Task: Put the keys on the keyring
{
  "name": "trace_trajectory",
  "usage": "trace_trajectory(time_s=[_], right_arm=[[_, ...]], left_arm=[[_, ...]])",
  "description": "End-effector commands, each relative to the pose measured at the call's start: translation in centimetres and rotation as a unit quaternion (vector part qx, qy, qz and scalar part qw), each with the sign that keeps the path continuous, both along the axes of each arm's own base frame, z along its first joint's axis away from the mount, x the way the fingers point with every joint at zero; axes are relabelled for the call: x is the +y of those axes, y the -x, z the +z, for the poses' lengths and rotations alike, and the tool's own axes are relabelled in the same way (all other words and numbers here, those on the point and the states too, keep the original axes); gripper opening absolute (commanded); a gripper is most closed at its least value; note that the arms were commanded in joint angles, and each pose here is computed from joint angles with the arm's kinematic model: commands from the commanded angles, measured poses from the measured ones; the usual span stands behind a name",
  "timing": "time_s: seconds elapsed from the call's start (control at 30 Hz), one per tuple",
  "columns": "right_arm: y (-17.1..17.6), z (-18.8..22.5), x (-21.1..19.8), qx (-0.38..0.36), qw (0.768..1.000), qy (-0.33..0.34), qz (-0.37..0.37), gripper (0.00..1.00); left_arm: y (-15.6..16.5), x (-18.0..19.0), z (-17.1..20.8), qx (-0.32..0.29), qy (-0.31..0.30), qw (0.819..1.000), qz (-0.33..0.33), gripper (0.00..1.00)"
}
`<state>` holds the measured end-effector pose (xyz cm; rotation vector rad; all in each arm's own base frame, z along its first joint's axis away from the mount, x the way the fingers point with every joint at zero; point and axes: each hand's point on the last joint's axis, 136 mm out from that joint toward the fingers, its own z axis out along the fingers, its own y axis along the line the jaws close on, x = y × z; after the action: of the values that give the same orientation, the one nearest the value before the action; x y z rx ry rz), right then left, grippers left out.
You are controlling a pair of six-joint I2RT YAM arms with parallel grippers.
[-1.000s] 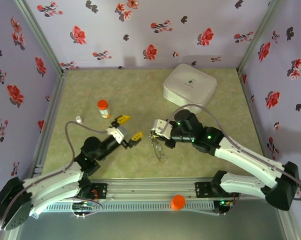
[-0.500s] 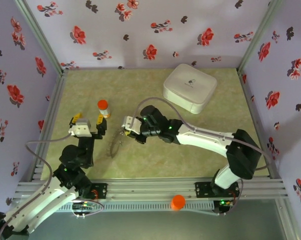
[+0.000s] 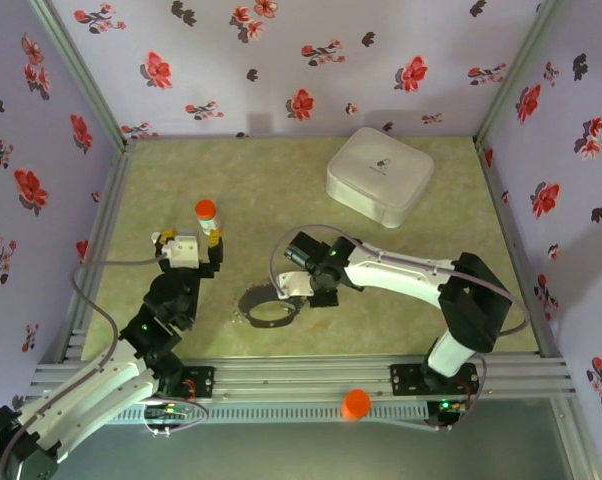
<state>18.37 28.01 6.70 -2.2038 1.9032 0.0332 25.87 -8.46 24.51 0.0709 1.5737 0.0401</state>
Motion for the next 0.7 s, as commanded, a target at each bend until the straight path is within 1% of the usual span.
trace_trajectory(time_s=[0.0,0.03,0.1,0.13,0.17,0.23,0.27,0.33,0.37,0.4,0.43,0.47,0.5,0.53,0.6,0.63,0.67], right_arm=[[0.3,-1.7,-3.7,-0.003,0.996,0.084,-0.005,0.05],[0.4,-1.9,-4.1,-0.001,0.996,0.092,-0.008,0.1],[0.5,-2.5,-5.4,0.003,0.993,0.114,-0.018,0.26],[0.5,-2.6,-6.0,0.002,0.992,0.124,-0.022,0.31],[0.3,-2.6,-6.7,0.003,0.991,0.13,-0.031,0.35],[-0.4,-2.1,-7.4,-0.004,0.991,0.125,-0.055,0.39],[-0.9,-1.6,-7.4,-0.009,0.991,0.11,-0.072,0.4],[-2.1,-0.1,-6.6,-0.02,0.992,0.041,-0.114,0.43],[-3.6,0.9,-6.0,-0.036,0.987,-0.016,-0.155,0.46],[-5.2,2.2,-5.6,-0.052,0.974,-0.077,-0.207,0.49],[-6.7,3.1,-5.5,-0.066,0.956,-0.128,-0.256,0.52],[-8.8,4.5,-5.8,-0.089,0.926,-0.189,-0.316,0.56],[-10.7,5.8,-6.8,-0.119,0.888,-0.241,-0.374,0.6],[-12.0,6.7,-8.2,-0.144,0.855,-0.271,-0.419,0.63],[-14.6,8.4,-12.3,-0.209,0.775,-0.32,-0.504,0.68],[-15.4,8.8,-14.3,-0.23,0.74,-0.335,-0.536,0.7],[-16.4,9.2,-16.8,-0.247,0.698,-0.354,-0.572,0.71]], left_arm=[[-0.3,0.4,1.1,-0.005,0.02,1.0,0.007,0.82],[-0.4,0.5,0.9,-0.001,0.019,1.0,0.009,0.83],[-0.7,0.8,0.4,0.01,0.014,1.0,0.012,0.85],[-0.9,1.0,0.1,0.016,0.014,1.0,0.017,0.86],[-1.1,1.2,-0.2,0.022,0.011,0.999,0.02,0.87],[-1.6,1.7,-0.7,0.034,0.002,0.999,0.027,0.92],[-1.9,2.2,-0.9,0.041,0.002,0.998,0.037,0.93],[-2.3,2.8,-1.2,0.051,-0.003,0.998,0.047,0.99],[-2.5,3.3,-1.4,0.053,-0.004,0.997,0.057,1.0],[-2.8,3.8,-1.6,0.055,0.008,0.996,0.065,1.0],[-3.0,4.1,-1.8,0.058,0.008,0.996,0.071,1.0],[-3.2,4.5,-2.2,0.063,0.008,0.995,0.081,1.0],[-3.5,5.1,-2.5,0.065,0.009,0.994,0.093,1.0],[-3.8,5.6,-3.0,0.069,0.007,0.992,0.102,1.0],[-4.3,7.0,-3.8,0.073,0.011,0.989,0.127,1.0],[-4.6,7.4,-4.2,0.076,0.013,0.988,0.132,1.0],[-4.9,7.8,-4.7,0.078,0.015,0.987,0.138,1.0]])
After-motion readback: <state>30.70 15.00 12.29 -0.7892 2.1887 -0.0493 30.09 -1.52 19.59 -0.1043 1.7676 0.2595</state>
